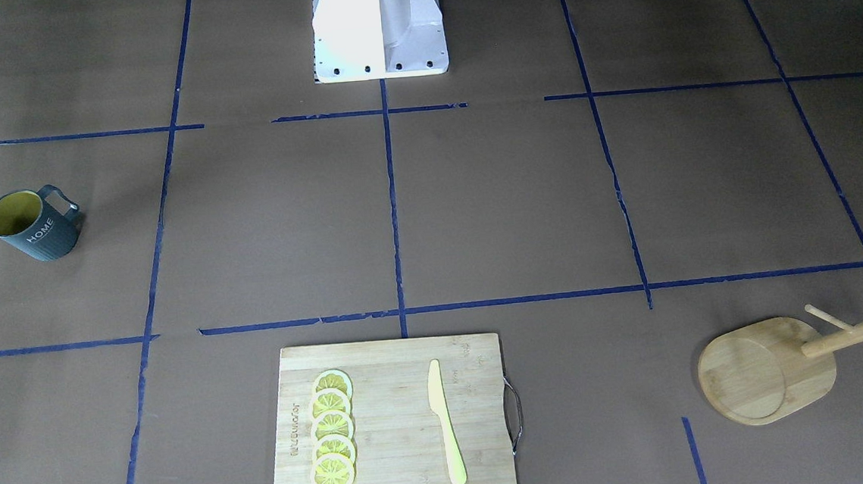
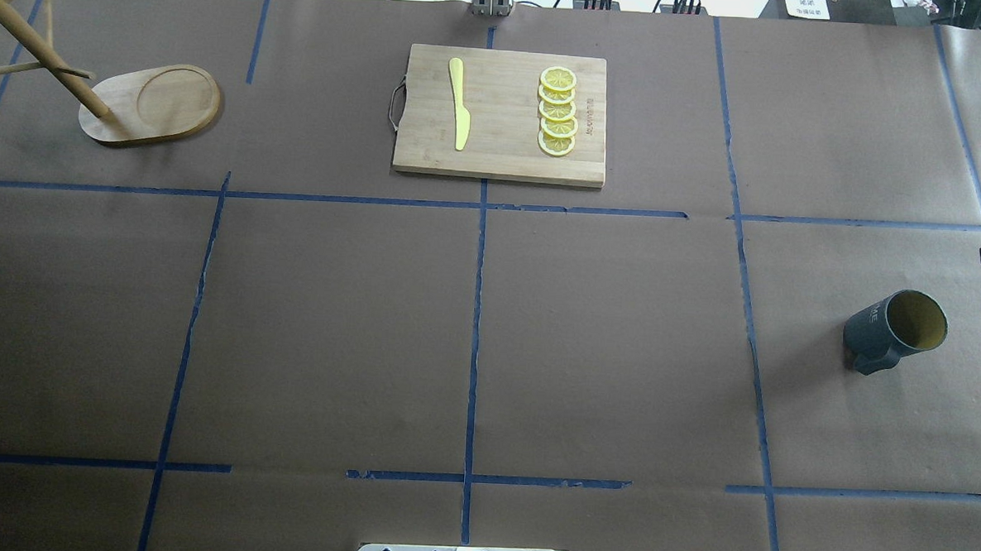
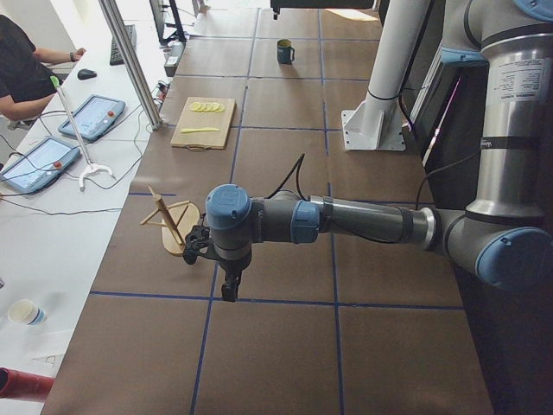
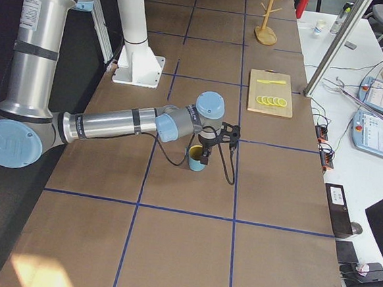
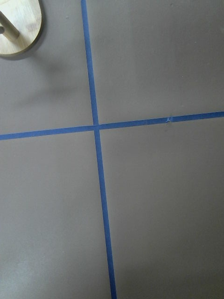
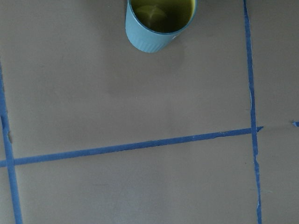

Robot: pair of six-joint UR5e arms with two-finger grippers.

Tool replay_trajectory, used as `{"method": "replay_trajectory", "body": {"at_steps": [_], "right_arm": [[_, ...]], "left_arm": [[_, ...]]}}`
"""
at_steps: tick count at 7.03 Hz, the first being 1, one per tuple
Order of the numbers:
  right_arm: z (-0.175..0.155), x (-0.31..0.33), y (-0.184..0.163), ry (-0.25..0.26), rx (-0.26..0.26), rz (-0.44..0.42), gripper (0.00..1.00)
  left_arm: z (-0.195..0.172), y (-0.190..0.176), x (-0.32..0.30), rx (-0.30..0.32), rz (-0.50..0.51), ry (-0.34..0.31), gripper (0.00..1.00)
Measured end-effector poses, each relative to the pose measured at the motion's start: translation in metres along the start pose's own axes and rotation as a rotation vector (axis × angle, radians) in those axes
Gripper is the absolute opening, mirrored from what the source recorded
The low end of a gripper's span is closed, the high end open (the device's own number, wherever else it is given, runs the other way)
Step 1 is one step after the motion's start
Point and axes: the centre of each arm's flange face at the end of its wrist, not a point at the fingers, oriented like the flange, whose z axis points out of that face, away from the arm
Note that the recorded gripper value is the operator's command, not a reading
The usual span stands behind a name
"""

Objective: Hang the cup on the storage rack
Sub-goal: 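Grasp the blue mug by its rim with the right gripper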

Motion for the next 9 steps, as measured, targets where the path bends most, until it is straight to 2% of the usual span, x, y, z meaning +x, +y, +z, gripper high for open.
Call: {"method": "replay_trajectory", "body": {"at_steps": [1,3,8,9], "right_arm": [[0.013,-0.008,0.013,-0.002,0.023,0.021,1.0],[0.038,-0.019,0.027,0.031,0.036,0.024,1.0],[0.089,-0.007,0.034,0.101,-0.031,0.027,0.99],[0.099,-0.007,0.035,0.108,-0.049,0.024,0.89]], "left_arm": [[-0.002,0.0,0.002,0.004,0.004,0.0,1.0],[-0.004,0.0,0.004,0.007,0.006,-0.001,1.0],[-0.005,0.0,0.005,0.008,0.008,-0.001,1.0],[-0.005,0.0,0.005,0.008,0.008,-0.001,1.0]]}}
